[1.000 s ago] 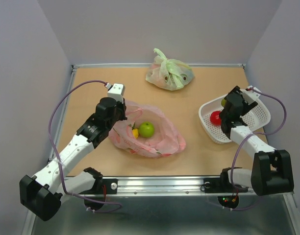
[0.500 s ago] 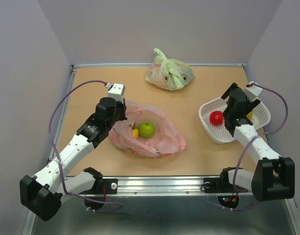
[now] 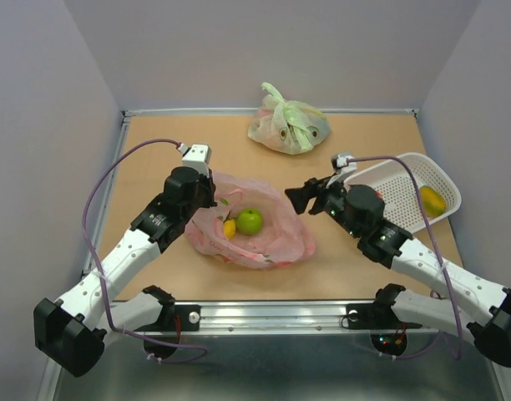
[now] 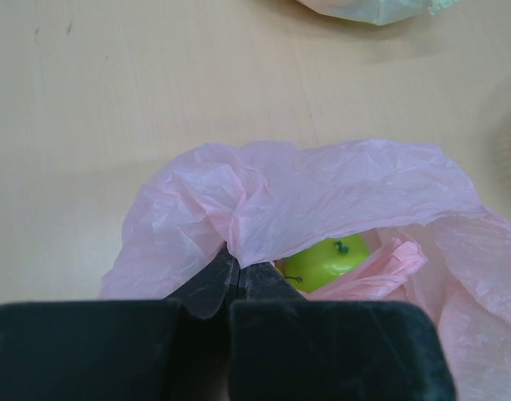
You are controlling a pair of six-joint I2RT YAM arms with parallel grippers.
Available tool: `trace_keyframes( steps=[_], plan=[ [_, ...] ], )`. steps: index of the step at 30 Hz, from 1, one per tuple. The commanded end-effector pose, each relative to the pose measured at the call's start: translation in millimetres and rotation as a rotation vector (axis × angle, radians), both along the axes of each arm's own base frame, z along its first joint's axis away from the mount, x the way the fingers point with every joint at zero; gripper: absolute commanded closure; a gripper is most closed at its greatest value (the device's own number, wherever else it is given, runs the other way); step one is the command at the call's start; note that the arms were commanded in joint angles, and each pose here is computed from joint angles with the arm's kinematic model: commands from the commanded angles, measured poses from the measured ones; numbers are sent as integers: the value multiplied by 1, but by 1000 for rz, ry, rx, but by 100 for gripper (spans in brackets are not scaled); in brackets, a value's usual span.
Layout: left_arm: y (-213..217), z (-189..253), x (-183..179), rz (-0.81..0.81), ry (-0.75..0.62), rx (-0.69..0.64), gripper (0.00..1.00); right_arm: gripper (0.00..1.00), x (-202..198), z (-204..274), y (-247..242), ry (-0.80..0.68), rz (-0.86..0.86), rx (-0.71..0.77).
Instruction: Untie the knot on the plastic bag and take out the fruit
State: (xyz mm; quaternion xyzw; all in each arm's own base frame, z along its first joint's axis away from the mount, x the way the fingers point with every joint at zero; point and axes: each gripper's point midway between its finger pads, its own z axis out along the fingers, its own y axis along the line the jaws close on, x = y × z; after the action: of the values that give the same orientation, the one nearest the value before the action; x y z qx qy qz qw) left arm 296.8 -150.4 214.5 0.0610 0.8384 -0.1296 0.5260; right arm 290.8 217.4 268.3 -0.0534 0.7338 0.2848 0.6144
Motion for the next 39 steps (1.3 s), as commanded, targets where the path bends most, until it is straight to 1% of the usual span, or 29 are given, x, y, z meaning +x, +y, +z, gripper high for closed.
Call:
trace_keyframes(
  steps=[1,2,3,5,6,7,8,9,10,11,12,13,14,16,17,19,22,25,26,30,32,35,38,39],
  plan=[
    [3,-7,-5,30,28,-35,100,28,-51,-10,61,38,249,6],
    [3,-8,-7,31,31,-39,100,28,-55,-21,71,58,264,-18],
    [4,-10,-8,38,38,-42,100,28,-72,-25,89,65,320,-27],
    [5,-14,-10,51,52,-56,100,28,-82,-40,109,88,353,-55],
    [6,-16,-11,59,61,-60,100,28,-97,-43,124,93,401,-62],
    [9,-22,-13,88,81,-67,100,28,-100,-52,134,104,412,-79],
    [11,-26,-14,107,94,-70,100,28,-115,-59,146,109,453,-94],
    [13,-29,-14,140,108,-91,100,29,-121,-62,154,107,469,-100],
    [14,-33,-15,145,118,-81,100,29,-127,-69,160,113,484,-115],
    [15,-39,-17,166,139,-99,100,29,-130,-90,166,136,481,-163],
    [16,-43,-18,177,151,-107,100,29,-143,-97,176,125,516,-183],
    [15,-48,-20,189,164,-130,100,29,-148,-113,179,131,523,-222],
    [15,-50,-21,192,168,-138,100,29,-158,-137,185,145,535,-288],
    [14,-53,-23,195,173,-162,100,30,-172,-172,194,160,557,-388],
    [14,-53,-25,194,174,-168,100,30,-170,-168,196,153,547,-382],
    [12,-53,-26,184,170,-181,100,30,-182,-196,198,169,560,-477],
    [11,-53,-28,178,167,-186,100,30,-182,-190,205,122,540,-518],
    [10,-55,-30,168,173,-185,100,30,-169,-172,202,69,476,-516],
    [10,-55,-30,165,174,-183,100,30,-162,-159,199,33,444,-517],
    [8,-57,-31,156,181,-175,100,30,-151,-127,193,-32,389,-505],
    [7,-57,-31,150,181,-175,100,28,-145,-109,190,-69,372,-499],
    [7,-55,-31,149,175,-178,100,25,-136,-92,188,-93,335,-483],
    [7,-54,-31,146,173,-176,100,24,-116,-83,181,-94,278,-475],
    [6,-53,-31,144,170,-179,100,24,-103,-83,176,-85,237,-476]
  ],
)
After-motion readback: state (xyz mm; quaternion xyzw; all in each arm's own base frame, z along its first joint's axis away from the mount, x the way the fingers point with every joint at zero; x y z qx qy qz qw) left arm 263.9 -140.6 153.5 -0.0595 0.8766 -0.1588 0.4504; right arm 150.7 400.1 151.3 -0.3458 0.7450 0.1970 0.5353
